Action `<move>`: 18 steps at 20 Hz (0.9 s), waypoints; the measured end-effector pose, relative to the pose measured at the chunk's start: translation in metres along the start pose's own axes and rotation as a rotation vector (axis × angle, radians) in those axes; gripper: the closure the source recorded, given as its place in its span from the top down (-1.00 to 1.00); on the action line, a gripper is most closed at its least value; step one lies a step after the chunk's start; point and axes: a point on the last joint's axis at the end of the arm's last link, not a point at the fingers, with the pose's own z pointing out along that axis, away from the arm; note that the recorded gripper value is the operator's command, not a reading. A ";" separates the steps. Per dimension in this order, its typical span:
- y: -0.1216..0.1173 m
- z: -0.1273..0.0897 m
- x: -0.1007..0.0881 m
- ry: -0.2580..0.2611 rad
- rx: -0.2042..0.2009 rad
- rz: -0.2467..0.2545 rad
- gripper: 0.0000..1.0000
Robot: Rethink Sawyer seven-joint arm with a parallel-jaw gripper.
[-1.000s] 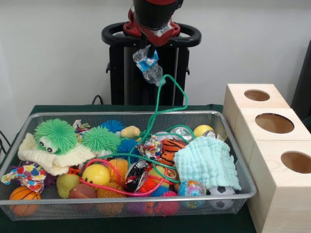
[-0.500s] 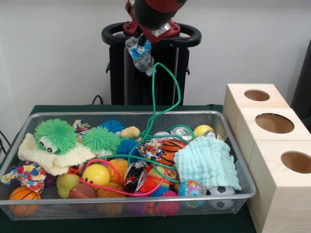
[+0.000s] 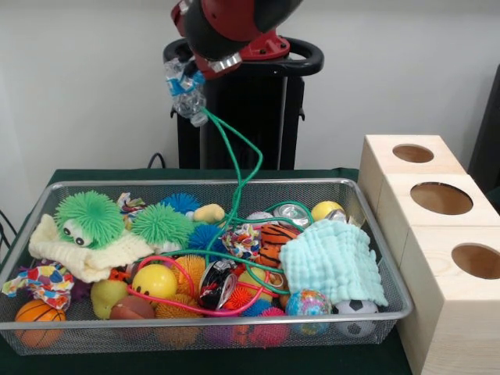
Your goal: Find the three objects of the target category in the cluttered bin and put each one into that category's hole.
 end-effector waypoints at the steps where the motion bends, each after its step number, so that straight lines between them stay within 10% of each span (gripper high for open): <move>1: -0.002 0.000 -0.003 -0.003 0.020 0.010 -1.00; 14: -0.048 -0.017 -0.024 -0.045 0.275 0.178 -1.00; 18: -0.055 -0.022 -0.025 -0.051 0.278 0.203 -1.00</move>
